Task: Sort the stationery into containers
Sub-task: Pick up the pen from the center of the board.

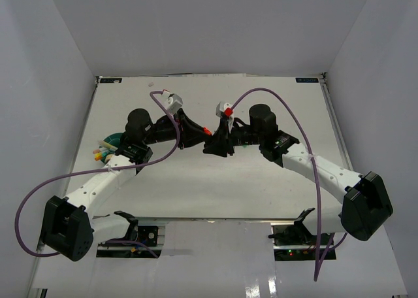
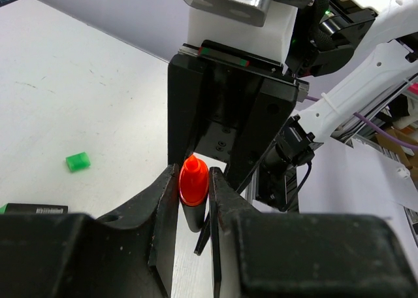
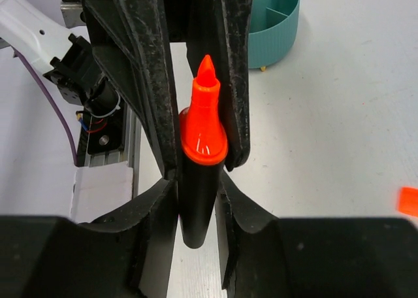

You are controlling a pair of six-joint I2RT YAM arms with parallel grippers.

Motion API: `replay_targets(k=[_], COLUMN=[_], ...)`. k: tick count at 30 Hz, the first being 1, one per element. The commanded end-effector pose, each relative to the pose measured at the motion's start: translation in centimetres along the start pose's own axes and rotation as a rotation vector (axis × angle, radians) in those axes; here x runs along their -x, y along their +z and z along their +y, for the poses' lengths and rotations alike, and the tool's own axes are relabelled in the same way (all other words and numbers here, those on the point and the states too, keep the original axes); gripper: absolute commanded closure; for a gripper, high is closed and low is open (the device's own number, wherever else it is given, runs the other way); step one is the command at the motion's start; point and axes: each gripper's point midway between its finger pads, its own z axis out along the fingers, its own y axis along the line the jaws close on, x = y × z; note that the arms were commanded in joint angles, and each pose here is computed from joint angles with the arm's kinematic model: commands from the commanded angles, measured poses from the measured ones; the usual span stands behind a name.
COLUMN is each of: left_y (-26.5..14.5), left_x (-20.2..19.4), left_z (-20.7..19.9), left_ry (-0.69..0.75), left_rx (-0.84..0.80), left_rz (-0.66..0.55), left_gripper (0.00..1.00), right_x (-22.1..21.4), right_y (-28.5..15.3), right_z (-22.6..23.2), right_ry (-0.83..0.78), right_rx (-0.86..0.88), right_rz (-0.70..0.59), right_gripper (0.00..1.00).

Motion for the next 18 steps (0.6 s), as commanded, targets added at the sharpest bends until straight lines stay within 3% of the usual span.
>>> replay_targets(k=[1, 6, 8, 10, 11, 15, 18], left_y=[-0.2, -0.2, -0.2, -0.2, -0.2, -0.6, -1.2], left_x=[0.5, 0.0, -0.3, -0.6, -0.5, -0.3, -0.4], left_z=[-1.6, -1.5, -1.0, -0.5, -0.2, 1.0, 2.3], left_ry=[0.045, 0.034, 0.021, 0.004, 0.002, -0.014, -0.036], left_rx=[-0.069, -0.07, -0.045, -0.023, -0.001, 0.098, 0.201], left_rz=[-0.004, 0.001, 0.004, 0.013, 0.007, -0.012, -0.019], left_gripper=[0.99, 0.94, 0.76, 0.62, 0.47, 0.15, 0.02], right_x=[2.6, 2.3, 2.2, 1.7, 1.5, -0.3, -1.6], right_y=[-0.1, -0.2, -0.3, -0.5, -0.8, -2.0, -3.3], right_z=[0.4, 0.7, 0.6, 0.2, -0.2, -2.2, -3.4], right_ry=[-0.063, -0.06, -0.06, -0.05, -0.046, -0.005, 0.023], right_rx=[0.023, 0.037, 0.027, 0.003, -0.013, -0.101, -0.175], right_rz=[-0.051, -0.047, -0.046, -0.041, -0.041, -0.025, -0.018], right_gripper=[0.68, 0.87, 0.92, 0.92, 0.92, 0.92, 0.92])
